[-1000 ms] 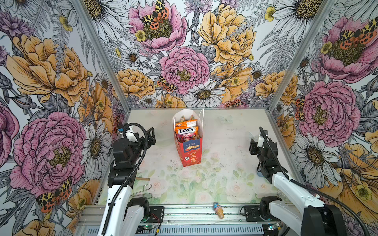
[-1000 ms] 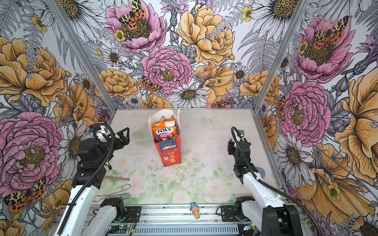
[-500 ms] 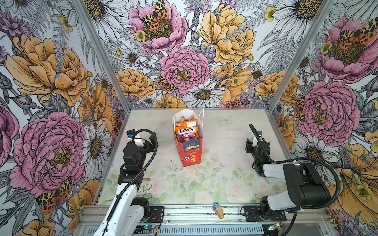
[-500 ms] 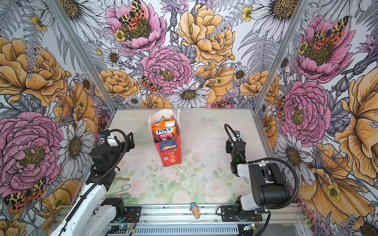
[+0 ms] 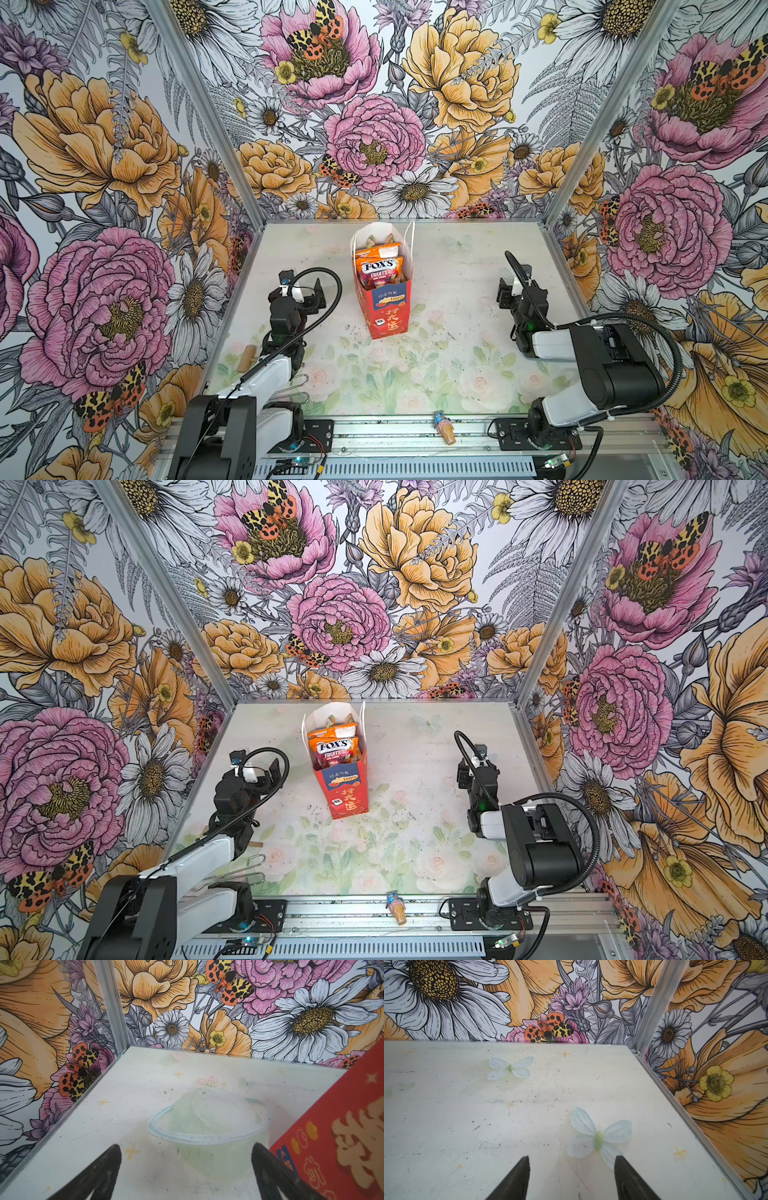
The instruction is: Place the snacks into the paper bag
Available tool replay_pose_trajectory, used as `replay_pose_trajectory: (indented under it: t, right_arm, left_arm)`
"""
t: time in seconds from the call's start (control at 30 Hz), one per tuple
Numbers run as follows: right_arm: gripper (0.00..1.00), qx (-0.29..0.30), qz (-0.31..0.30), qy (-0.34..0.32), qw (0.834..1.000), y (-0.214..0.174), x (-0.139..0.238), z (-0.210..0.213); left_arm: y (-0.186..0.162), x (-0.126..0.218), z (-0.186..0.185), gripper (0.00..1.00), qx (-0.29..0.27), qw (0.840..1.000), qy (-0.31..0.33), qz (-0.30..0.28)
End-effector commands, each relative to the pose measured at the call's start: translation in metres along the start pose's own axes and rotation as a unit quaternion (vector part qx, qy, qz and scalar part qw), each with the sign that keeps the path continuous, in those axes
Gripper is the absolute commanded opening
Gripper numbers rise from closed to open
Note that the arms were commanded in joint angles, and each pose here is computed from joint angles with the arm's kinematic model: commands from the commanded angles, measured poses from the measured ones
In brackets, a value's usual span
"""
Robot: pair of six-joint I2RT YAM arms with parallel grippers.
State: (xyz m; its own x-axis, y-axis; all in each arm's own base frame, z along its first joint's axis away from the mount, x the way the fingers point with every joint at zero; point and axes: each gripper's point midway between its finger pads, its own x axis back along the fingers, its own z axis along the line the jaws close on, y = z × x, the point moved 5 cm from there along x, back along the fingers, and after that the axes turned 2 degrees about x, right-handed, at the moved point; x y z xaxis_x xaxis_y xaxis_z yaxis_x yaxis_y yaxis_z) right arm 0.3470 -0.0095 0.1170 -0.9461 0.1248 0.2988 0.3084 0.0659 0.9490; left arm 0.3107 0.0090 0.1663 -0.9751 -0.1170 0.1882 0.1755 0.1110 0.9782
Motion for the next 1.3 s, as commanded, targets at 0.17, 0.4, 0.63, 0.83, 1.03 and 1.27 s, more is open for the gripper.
replay_pose_trajectory:
  t: [0.17,0.4,0.63,0.83,1.03,1.27]
  right_arm:
    - [0.67,-0.004,-0.024,-0.002,1.000,0.011,-0.002,-0.002]
    - [0.67,-0.004,-0.023,-0.002,1.000,0.010,-0.002,-0.002]
    - [0.80,-0.013,-0.014,-0.010,1.000,0.009,-0.005,-0.007]
    - [1.00,-0.015,-0.015,-0.009,1.000,0.010,-0.005,-0.007]
    - [1.00,-0.016,-0.016,-0.009,1.000,0.011,-0.005,-0.007]
    - [1.00,-0.015,-0.015,-0.009,1.000,0.010,-0.005,-0.007]
  left_arm:
    - [0.003,-0.025,0.005,0.99,0.002,0.999,-0.026,-0.038]
    - [-0.018,-0.035,0.004,0.99,0.000,0.999,-0.036,-0.026]
    - [-0.018,-0.049,0.007,0.99,0.006,1.000,-0.012,-0.005]
    - [-0.017,-0.049,0.007,0.99,0.005,1.000,-0.010,-0.009]
    - [-0.018,-0.048,0.003,0.99,-0.004,1.000,-0.010,-0.011]
    - [-0.018,-0.048,0.006,0.99,0.000,1.000,0.004,-0.011]
